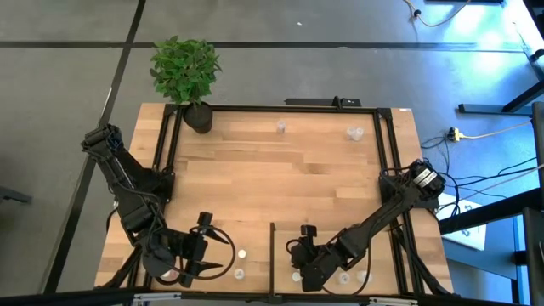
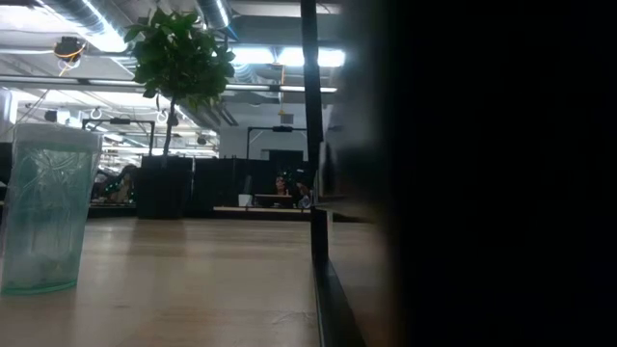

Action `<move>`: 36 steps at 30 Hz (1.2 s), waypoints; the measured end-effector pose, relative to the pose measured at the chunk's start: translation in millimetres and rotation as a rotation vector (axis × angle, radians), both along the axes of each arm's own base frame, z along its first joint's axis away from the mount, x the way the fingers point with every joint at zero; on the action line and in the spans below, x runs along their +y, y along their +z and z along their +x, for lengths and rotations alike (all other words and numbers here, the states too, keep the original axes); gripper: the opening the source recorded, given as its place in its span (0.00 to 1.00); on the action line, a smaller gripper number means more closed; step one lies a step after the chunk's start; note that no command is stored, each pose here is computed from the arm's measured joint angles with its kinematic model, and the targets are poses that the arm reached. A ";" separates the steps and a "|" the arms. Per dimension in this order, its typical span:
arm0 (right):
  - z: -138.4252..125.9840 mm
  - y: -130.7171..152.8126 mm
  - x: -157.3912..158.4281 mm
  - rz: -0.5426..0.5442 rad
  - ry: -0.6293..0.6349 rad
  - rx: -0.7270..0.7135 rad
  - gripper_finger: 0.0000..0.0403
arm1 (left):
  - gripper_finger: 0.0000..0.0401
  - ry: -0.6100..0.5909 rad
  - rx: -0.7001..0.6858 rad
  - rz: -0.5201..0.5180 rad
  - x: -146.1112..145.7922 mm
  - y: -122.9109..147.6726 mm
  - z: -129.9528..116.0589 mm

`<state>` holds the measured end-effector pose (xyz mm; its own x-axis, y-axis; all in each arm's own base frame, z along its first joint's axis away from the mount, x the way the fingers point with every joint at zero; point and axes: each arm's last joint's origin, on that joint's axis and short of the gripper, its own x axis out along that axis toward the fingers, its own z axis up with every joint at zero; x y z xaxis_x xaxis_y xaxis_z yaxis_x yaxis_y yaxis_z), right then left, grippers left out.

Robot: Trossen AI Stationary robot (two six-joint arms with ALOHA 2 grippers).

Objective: Pick and place medicine bottles onto shelf by color
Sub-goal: Put the bottom white pill bottle on the shelf aligned with the other white pill bottle

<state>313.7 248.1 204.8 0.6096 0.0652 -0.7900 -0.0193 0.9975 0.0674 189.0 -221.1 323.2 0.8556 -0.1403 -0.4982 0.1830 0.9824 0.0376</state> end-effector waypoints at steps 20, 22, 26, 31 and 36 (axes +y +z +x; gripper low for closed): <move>9.8 56.5 5.2 -0.021 0.014 -0.030 0.55 | 0.66 0.001 0.000 0.000 0.1 0.0 0.0; 11.7 65.5 6.8 -0.032 0.049 -0.056 0.55 | 0.66 0.000 0.000 0.000 0.0 0.0 0.0; 15.4 82.8 8.3 -0.087 0.091 -0.126 0.55 | 0.66 0.000 0.000 0.000 0.0 0.0 0.0; 19.1 100.1 6.7 -0.193 0.055 -0.225 0.55 | 0.66 0.000 0.000 0.000 0.0 0.0 0.0; 19.8 103.6 5.8 -0.225 0.035 -0.249 0.55 | 0.66 0.000 0.000 0.000 0.0 0.0 0.0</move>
<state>333.4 253.8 308.4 0.7860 -0.0699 -0.6143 -0.0421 0.9852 -0.1659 189.0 -221.1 323.2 0.8557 -0.1400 -0.4981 0.1827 0.9824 0.0378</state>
